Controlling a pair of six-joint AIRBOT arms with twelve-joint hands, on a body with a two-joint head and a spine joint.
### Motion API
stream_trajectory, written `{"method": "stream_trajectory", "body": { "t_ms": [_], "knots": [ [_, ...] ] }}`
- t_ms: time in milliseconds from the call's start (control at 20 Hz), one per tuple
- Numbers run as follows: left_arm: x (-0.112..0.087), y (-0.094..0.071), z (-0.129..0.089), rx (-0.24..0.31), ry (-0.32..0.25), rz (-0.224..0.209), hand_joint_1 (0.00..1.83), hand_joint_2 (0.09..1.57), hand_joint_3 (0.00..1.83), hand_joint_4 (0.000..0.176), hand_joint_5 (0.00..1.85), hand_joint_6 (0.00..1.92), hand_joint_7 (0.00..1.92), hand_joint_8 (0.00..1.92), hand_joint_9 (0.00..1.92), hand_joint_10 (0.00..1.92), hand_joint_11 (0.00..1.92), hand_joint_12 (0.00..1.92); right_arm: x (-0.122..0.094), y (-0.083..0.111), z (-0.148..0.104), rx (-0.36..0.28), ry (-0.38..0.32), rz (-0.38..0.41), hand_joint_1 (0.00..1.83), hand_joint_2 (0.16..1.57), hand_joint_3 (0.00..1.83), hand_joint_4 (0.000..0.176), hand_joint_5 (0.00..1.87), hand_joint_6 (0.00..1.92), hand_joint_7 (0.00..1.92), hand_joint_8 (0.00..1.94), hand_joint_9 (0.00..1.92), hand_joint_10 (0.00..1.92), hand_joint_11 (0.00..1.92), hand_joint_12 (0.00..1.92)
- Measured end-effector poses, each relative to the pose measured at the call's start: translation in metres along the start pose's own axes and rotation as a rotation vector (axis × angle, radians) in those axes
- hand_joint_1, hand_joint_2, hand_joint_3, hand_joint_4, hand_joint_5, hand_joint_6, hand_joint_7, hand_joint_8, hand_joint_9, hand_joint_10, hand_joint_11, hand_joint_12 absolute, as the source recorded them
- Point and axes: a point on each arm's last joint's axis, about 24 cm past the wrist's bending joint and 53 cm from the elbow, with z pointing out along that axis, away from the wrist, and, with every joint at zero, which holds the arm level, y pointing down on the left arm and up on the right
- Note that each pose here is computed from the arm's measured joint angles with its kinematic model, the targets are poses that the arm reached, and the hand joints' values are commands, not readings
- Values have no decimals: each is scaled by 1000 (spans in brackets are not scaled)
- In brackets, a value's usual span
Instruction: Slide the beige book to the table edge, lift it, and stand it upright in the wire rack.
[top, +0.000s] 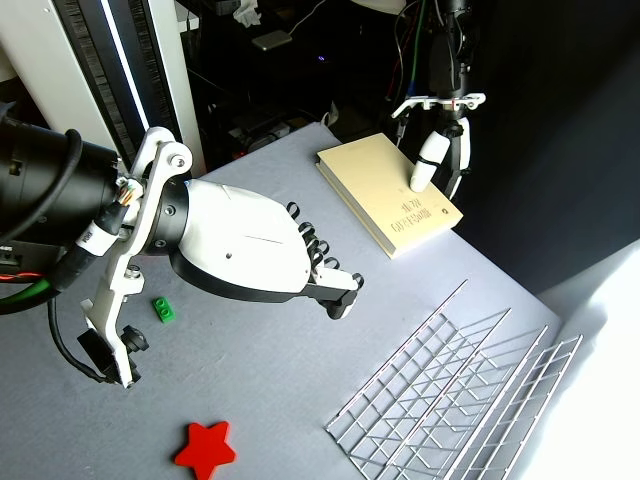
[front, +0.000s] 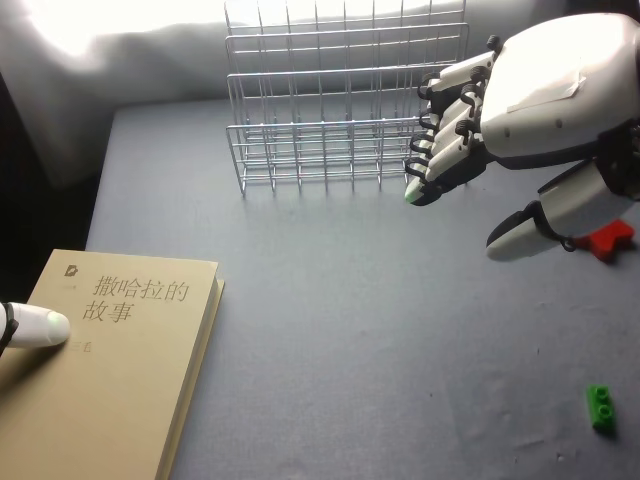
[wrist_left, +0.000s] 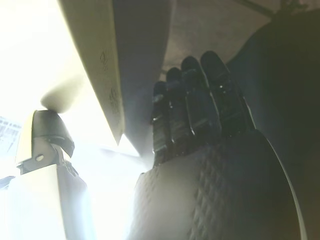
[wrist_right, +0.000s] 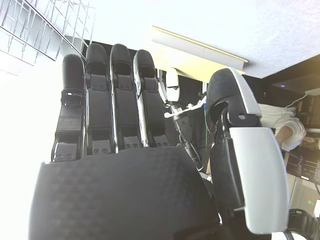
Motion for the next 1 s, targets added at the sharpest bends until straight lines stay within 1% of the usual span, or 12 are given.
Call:
{"method": "stream_trajectory", "body": {
  "t_ms": [50,150,200,300,400,600,750,800,850,900,950,1000],
  "knots": [
    [0,0,0,0,0,1,610,942,0,0,175,0,161,6,151,2,0,476,0,0,0,0,0,0,325,1222,1,0,453,1,454,4,439,5,22,1131],
    [0,0,0,0,0,1,578,936,0,0,131,0,139,2,130,0,0,416,0,0,0,0,0,1,357,1217,0,0,467,6,461,5,444,5,19,1123],
    [0,0,0,0,0,2,588,942,0,0,152,5,161,6,154,6,0,477,0,0,0,-1,-1,2,343,1220,0,0,466,4,455,2,437,2,11,1120],
    [0,0,0,0,0,2,699,935,0,0,269,11,279,12,274,18,0,737,0,0,0,-1,-1,3,308,1221,1,0,459,1,458,2,436,1,0,1121],
    [0,0,0,0,0,2,836,999,1,0,503,15,517,16,513,40,112,980,0,0,0,-2,-1,3,331,1224,1,0,466,3,458,2,445,5,9,1128],
    [0,-3,0,12,0,-10,969,1066,2,0,601,14,616,12,620,51,145,1204,0,0,0,-2,-1,3,334,1217,0,0,451,2,447,2,436,3,0,1112],
    [1,-5,0,20,1,-17,1022,1064,0,0,646,25,639,14,659,71,179,1263,0,1,0,-3,0,3,329,1215,0,0,460,4,465,6,455,9,19,1122],
    [1,-6,0,22,1,-20,1062,1063,0,0,771,69,697,30,713,105,247,1264,0,1,0,-3,0,4,318,1218,1,0,447,0,451,1,445,4,9,1122],
    [0,-7,0,28,0,-22,1129,1136,0,0,909,840,776,47,750,154,298,1268,0,1,0,-3,1,4,321,1217,0,0,449,2,462,5,453,6,7,1127],
    [0,-8,0,30,0,-25,1129,1136,0,0,909,840,776,47,750,154,298,1268,0,1,0,-4,1,4,321,1217,0,0,449,2,462,5,453,6,7,1127],
    [0,-8,0,30,0,-23,1124,1171,0,0,856,1112,850,90,717,398,340,1306,0,1,0,-4,1,3,337,1215,0,0,465,7,481,9,467,9,35,1131],
    [0,-6,0,21,-1,-28,1118,1185,2,0,827,1203,861,117,591,736,348,1323,0,1,0,-4,0,4,340,1215,0,0,469,6,487,8,471,9,44,1128]
  ]
}}
